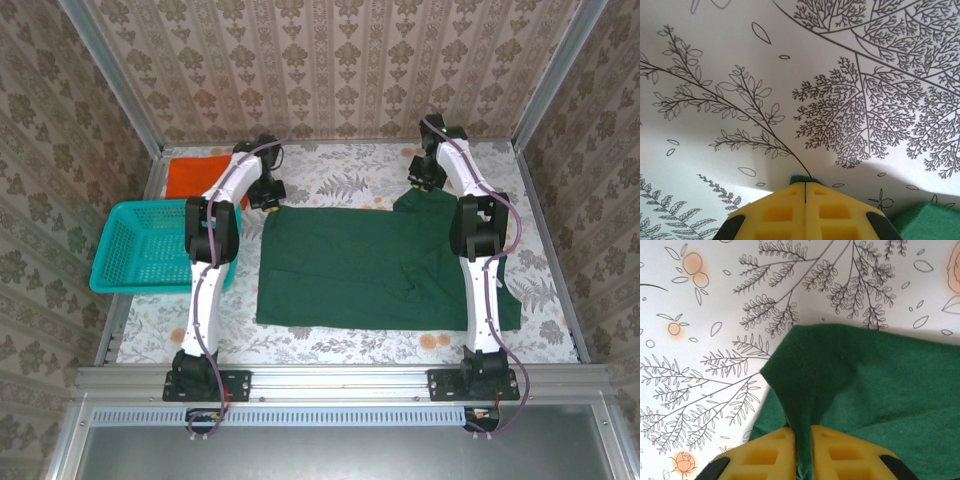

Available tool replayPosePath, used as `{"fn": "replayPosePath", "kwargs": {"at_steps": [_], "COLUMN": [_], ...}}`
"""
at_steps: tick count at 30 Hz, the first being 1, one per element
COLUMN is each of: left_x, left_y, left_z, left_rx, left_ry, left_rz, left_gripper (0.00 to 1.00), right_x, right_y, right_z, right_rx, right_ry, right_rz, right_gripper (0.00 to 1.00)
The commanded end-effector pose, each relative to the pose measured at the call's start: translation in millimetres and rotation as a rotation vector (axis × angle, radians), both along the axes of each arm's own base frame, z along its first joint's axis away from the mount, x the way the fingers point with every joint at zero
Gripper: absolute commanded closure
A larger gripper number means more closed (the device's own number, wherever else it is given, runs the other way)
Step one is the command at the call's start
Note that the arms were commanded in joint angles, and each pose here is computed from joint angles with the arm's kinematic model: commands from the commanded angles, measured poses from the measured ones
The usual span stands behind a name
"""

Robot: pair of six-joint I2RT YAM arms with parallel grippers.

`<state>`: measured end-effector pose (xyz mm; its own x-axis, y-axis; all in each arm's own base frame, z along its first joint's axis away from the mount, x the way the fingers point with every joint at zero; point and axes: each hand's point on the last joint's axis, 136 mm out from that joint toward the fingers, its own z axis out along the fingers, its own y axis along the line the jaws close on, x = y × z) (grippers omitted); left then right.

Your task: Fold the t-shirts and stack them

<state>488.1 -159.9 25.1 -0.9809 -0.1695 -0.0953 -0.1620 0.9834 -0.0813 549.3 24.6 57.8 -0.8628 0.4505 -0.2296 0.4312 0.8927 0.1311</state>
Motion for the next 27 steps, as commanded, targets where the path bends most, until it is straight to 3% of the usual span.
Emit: {"fn": "replayPosePath", "kwargs": {"at_steps": [1,5,12,27], "left_x": [-11.8,-10.9,-7.5,-16.4], "left_y": [-3.9,-4.3,-4.4,-12.6], "left_z": [-11.0,-6.0,9.6,61.2], "left_rx": [0.001,0.002,0.017,0.042], "left_ry": [0.047,0.035,-0.005,-0.181], "left_rz": [-0.037,-0.038,-0.063,-0.282], "left_gripper": [1.0,1.0,1.0,1.0], "right_x": [-6.0,-6.7,-16.6,-105.5], "right_y": [-2.8,-4.1,-7.0,-46.9], "right_z": [-4.5,5.4,28.8,74.6], "right_rx": [-0.027,-0.037,-0.011,0.137], "right_ry": [0.039,0.026,0.001,-0.013], "right_rz": [0.016,0.037,0.069,0.034], "right_gripper": [0.91,1.0,1.0,1.0]}}
